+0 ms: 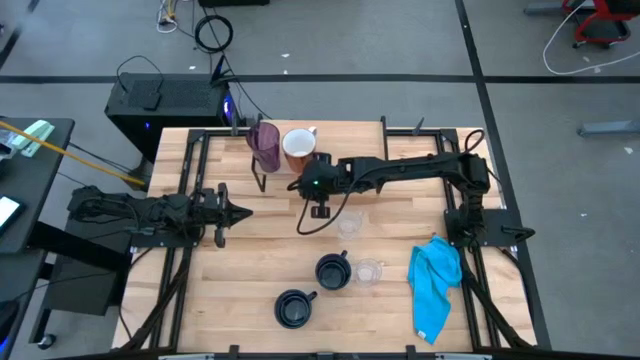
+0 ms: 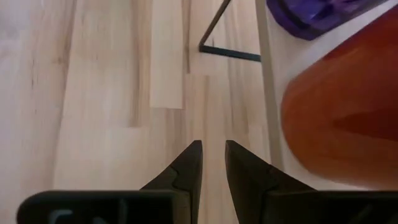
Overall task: Stack small to large cups/mugs on shelf
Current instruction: Put the brown mug on the shelf
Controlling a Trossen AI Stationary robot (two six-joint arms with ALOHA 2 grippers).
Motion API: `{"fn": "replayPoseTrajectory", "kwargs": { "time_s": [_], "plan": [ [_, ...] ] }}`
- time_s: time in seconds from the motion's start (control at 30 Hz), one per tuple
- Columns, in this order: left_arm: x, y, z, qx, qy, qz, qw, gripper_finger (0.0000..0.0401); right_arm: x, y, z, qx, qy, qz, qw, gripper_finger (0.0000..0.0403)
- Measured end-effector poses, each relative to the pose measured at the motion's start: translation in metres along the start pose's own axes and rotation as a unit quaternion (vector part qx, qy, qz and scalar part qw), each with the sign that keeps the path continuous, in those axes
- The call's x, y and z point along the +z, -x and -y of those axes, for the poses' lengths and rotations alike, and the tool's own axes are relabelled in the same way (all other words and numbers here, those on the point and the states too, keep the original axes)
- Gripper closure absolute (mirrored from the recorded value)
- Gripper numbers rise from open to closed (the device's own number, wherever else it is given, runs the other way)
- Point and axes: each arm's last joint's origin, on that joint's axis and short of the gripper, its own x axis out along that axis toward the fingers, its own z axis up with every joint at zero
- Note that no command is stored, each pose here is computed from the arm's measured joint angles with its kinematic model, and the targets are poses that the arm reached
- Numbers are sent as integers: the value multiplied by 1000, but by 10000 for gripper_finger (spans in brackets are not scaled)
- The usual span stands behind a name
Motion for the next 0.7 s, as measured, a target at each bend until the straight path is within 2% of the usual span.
{"fn": "replayPoseTrajectory", "kwargs": {
  "time_s": [0.4, 0.7],
  "plan": [
    [0, 0, 0, 0, 0, 0, 1000, 390, 4, 31, 11, -17, -1, 19, 1000, 326],
    [0, 0, 0, 0, 1, -1, 1000, 380, -8, 32, 29, -28, -12, -26, 999, 326]
  ]
}}
